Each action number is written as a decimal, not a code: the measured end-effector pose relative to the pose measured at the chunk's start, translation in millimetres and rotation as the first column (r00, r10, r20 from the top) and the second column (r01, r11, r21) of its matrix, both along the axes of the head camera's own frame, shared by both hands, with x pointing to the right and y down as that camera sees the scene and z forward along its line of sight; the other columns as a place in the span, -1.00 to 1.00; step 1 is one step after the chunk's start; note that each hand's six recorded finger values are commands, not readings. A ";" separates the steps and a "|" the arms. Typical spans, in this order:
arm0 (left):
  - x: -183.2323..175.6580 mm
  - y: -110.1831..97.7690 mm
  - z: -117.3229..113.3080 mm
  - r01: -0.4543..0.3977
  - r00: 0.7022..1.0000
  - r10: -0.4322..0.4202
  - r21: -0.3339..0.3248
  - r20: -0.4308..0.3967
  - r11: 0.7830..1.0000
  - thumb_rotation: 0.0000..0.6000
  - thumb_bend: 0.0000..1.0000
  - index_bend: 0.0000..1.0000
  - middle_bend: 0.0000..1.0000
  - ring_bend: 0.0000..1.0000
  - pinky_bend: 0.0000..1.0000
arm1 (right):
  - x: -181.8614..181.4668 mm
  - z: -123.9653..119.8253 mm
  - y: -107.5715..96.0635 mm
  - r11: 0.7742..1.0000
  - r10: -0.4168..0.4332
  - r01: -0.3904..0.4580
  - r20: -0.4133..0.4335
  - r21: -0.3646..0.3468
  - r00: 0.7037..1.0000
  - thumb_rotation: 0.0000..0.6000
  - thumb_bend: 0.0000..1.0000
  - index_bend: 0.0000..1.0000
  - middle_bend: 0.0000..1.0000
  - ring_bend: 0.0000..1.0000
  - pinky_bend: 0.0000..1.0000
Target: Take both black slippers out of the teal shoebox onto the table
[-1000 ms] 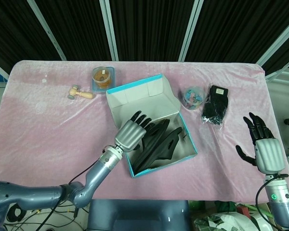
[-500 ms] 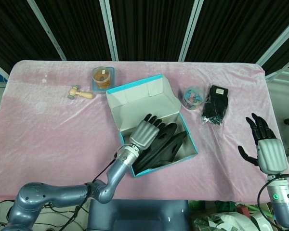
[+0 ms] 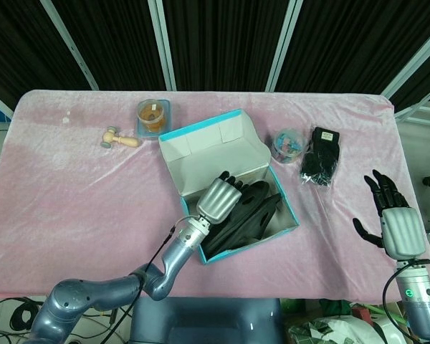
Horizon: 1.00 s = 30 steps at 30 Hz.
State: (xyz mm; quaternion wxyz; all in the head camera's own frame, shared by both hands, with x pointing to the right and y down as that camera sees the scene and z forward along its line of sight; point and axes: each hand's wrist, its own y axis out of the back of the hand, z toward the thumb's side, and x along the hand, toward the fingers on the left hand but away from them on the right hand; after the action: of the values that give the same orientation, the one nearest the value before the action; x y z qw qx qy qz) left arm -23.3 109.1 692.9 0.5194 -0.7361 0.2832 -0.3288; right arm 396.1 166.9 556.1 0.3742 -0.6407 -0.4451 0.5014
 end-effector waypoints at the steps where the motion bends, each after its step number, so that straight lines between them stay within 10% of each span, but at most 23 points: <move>1: -2.7 -0.8 -0.2 0.004 1.000 -0.004 -0.001 -0.009 1.000 1.00 0.11 -0.02 0.12 -0.11 -0.28 | -0.5 0.2 0.0 1.000 -0.001 0.001 0.000 -0.001 1.000 1.00 -0.51 -1.00 -1.00 -1.00 -0.55; 30: -130.4 -12.6 -119.1 0.111 0.931 -0.103 0.003 -0.351 0.994 1.00 0.01 -0.09 0.06 -0.13 -0.40 | -8.5 -4.5 -7.9 1.000 -0.020 0.020 0.009 0.007 1.000 1.00 -0.51 -1.00 -1.00 -1.00 -0.55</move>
State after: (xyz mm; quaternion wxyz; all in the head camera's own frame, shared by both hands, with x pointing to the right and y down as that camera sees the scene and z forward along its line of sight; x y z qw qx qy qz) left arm -153.7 96.5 573.9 0.4502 -0.7604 0.4148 -0.2170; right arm 387.6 159.0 551.6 0.3793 -0.6459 -0.4422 0.4933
